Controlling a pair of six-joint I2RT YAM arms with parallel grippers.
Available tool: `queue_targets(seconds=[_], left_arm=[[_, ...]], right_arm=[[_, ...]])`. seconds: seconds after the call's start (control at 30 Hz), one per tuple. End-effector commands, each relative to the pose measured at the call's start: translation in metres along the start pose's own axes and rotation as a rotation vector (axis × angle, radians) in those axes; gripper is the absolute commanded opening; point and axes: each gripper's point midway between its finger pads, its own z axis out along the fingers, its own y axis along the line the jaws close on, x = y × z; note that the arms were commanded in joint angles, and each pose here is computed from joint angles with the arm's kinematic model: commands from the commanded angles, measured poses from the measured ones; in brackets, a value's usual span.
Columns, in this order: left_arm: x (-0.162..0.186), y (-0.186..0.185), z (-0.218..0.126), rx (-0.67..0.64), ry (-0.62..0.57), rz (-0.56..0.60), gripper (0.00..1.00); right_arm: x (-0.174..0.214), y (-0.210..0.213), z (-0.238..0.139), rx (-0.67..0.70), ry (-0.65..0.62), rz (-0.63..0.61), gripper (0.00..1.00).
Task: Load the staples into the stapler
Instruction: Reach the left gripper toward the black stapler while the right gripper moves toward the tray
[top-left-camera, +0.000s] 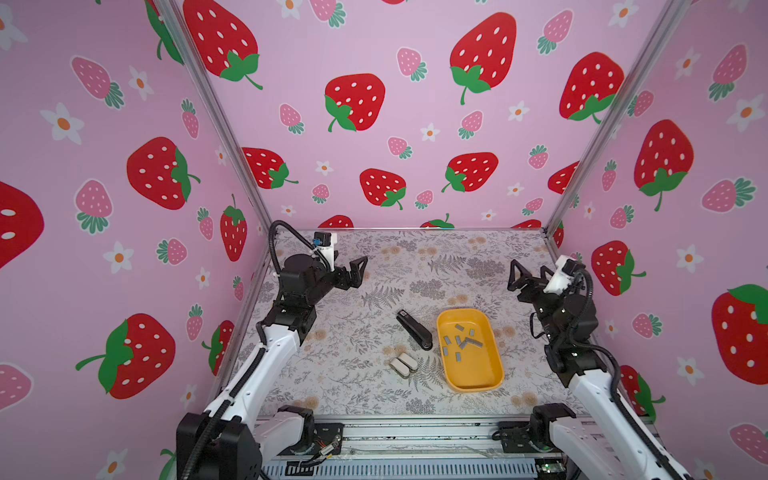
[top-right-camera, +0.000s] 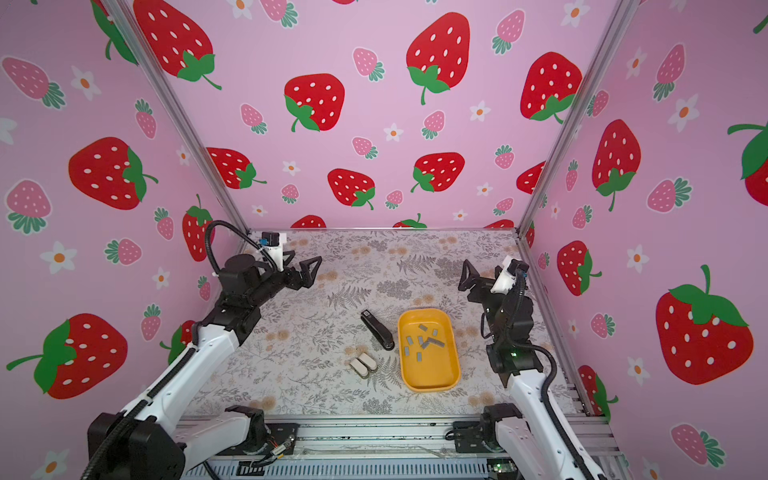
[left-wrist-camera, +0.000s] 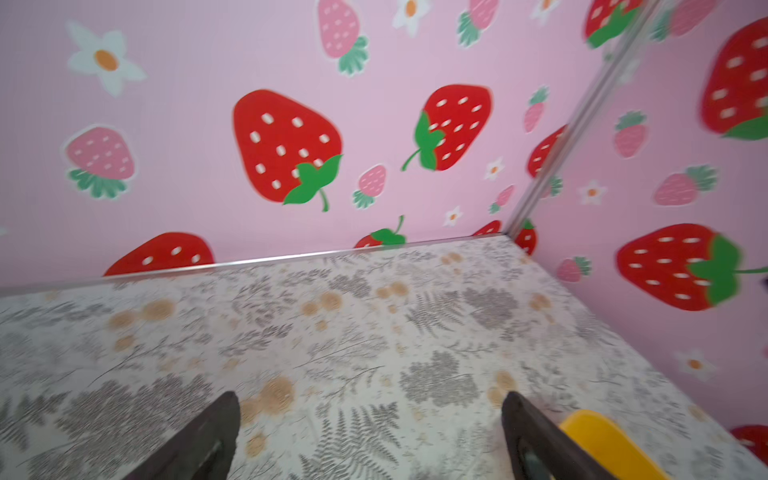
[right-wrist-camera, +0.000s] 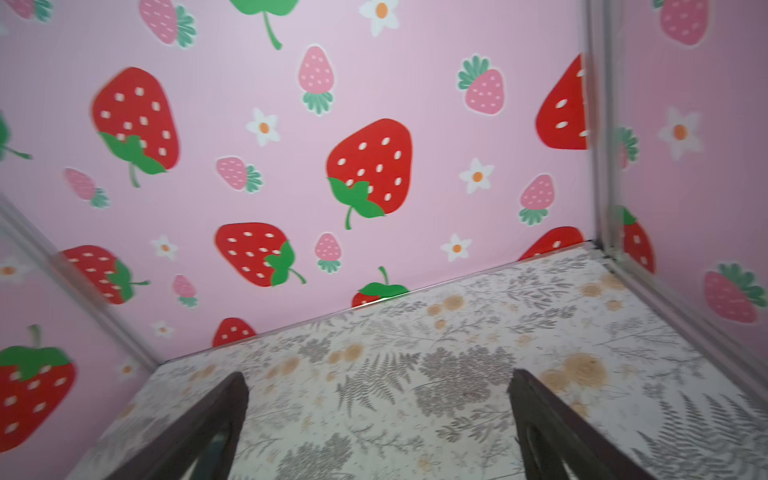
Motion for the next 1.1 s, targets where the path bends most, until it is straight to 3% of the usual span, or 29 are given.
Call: queue_targets(seconds=[0.0, 0.13, 0.2, 0.4, 0.57, 0.8, 0.93, 1.07], left_arm=[[-0.028, -0.018, -0.023, 0.037, -0.038, -0.136, 0.99], [-0.055, 0.030, -0.049, -0.244, -0.182, -0.376, 0.99], [-0.070, 0.020, -0.048, -0.149, -0.215, -0.388, 0.99], [-0.117, -0.013, -0.046, 0.006, -0.266, -0.208, 0.99], [-0.130, -0.047, -0.036, 0.113, -0.305, 0.077, 0.96], [-0.087, -0.079, 0.005, 0.259, -0.202, 0.410, 0.88], [-0.036, -0.101, 0.031, 0.402, -0.113, 0.634, 0.79], [0.036, -0.126, 0.045, 0.603, 0.052, 0.828, 0.77]], right_arm=[[0.018, 0.039, -0.030, -0.202, 0.174, 0.168, 0.99], [0.002, 0.063, -0.050, -0.286, 0.200, 0.236, 0.99], [-0.005, 0.076, -0.053, -0.352, 0.204, 0.261, 0.99], [-0.012, 0.079, -0.035, -0.338, 0.215, 0.213, 0.99], [0.027, 0.079, -0.007, -0.310, 0.299, 0.187, 0.98], [0.079, 0.047, 0.010, -0.147, 0.343, 0.069, 0.95], [0.088, 0.021, 0.010, -0.028, 0.318, 0.045, 0.95], [0.092, 0.010, 0.009, 0.023, 0.307, 0.042, 0.95]])
